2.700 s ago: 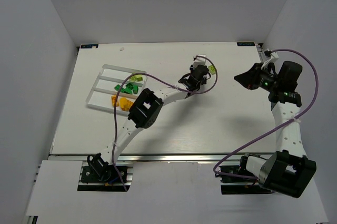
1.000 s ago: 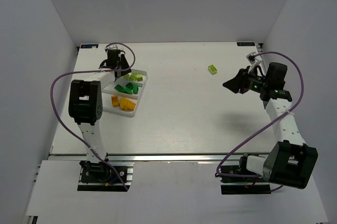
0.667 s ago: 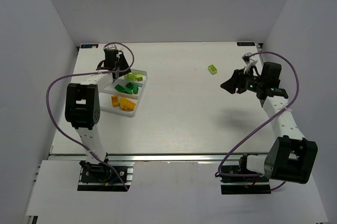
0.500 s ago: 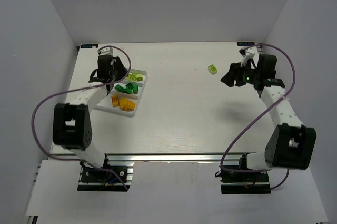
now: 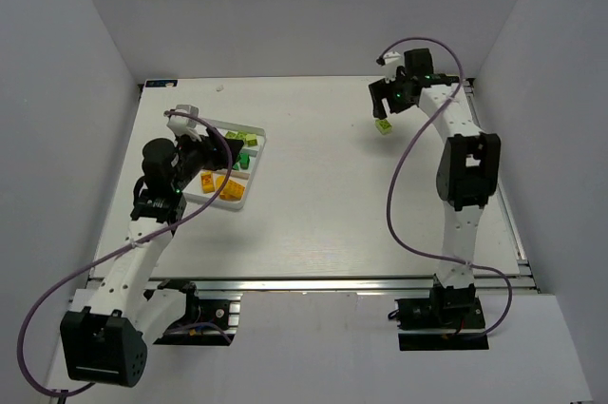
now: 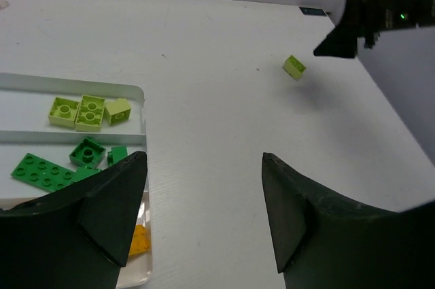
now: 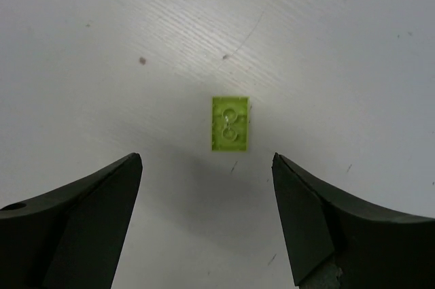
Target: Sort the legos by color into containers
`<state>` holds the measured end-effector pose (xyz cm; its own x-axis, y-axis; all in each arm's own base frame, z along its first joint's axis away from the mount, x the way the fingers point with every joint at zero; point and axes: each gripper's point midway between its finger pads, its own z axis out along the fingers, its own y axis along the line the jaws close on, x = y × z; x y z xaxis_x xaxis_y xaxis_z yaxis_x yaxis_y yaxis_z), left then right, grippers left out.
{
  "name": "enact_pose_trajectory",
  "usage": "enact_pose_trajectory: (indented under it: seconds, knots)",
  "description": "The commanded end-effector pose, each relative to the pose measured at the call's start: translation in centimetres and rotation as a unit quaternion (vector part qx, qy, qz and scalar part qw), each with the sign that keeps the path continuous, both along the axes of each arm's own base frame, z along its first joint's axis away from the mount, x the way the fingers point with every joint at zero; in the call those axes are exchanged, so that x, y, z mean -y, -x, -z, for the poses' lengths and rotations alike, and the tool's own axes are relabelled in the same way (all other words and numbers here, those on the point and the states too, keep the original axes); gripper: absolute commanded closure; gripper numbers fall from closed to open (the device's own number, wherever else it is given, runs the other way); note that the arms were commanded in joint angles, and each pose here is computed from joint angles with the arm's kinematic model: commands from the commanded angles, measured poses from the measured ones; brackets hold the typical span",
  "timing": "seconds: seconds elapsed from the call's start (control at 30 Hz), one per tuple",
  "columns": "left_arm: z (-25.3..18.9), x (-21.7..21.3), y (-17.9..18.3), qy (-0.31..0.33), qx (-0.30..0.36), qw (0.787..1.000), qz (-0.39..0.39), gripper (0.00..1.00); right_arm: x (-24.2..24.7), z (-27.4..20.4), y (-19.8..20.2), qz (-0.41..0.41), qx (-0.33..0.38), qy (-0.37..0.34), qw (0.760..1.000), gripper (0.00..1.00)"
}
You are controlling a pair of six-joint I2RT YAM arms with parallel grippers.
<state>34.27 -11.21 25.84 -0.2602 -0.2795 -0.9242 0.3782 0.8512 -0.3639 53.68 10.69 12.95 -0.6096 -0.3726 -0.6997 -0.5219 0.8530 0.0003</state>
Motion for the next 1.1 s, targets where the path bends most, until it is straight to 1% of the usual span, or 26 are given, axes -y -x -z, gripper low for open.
enact_pose_trajectory:
  seconds: [0.0, 0.03, 0.07, 0.13, 0.17, 0.43, 0.6, 0.7, 0.8, 0.83, 1.0, 1.07]
  knots:
    - [-2.1, -0.2, 1.4, -0.049, 0.051, 0.997, 0.015, 0.2, 0.0, 2.1, -0.8, -0.018, -0.022, 0.084, 0.996, 0.17]
    - [-2.5, -0.8, 1.6, -0.058, 0.052, 0.997, 0.001, 0.2, 0.1, 2.4, -1.4, -0.019, -0.014, 0.101, 0.995, 0.17]
    - [-3.1, -2.2, 1.6, -0.068, 0.062, 0.995, -0.034, 0.2, 0.1, 3.4, -1.9, -0.016, -0.013, 0.121, 0.992, 0.16]
    - [-3.8, -2.9, 1.8, -0.07, 0.073, 0.993, -0.054, 0.2, -0.1, 4.1, -2.6, -0.019, -0.007, 0.131, 0.991, 0.16]
    - [-4.2, -3.0, 2.1, -0.07, 0.082, 0.993, -0.058, 0.2, 0.4, 4.7, -3.1, -0.013, -0.007, 0.147, 0.989, 0.16]
    - [-4.2, -2.5, 2.3, -0.065, 0.08, 0.994, -0.044, 0.2, 0.3, 7.2, -3.6, -0.005, -0.013, 0.172, 0.985, 0.18]
    - [-4.3, -2.5, 2.4, -0.064, 0.082, 0.994, -0.044, 0.19, 0.4, 8.0, -3.5, -0.005, -0.017, 0.17, 0.985, 0.21]
    - [-4.4, -2.6, 2.4, -0.064, 0.083, 0.993, -0.047, 0.19, 0.0, 8.6, -3.3, -0.013, -0.025, 0.165, 0.986, 0.25]
    - [-4.3, -2.7, 2.4, -0.065, 0.082, 0.993, -0.049, 0.19, -0.2, 8.9, -3.1, -0.02, -0.03, 0.155, 0.987, 0.32]
    - [-4.4, -2.7, 2.4, -0.065, 0.083, 0.993, -0.049, 0.19, -0.3, 9.1, -3.0, -0.021, -0.033, 0.151, 0.988, 0.37]
    - [-4.5, -2.9, 2.4, -0.066, 0.085, 0.993, -0.054, 0.19, -0.5, 9.0, -2.8, -0.024, -0.034, 0.144, 0.989, 0.47]
    - [-4.5, -2.9, 2.4, -0.066, 0.085, 0.993, -0.054, 0.19, -1.2, 9.3, -2.5, -0.037, -0.038, 0.128, 0.99, 0.53]
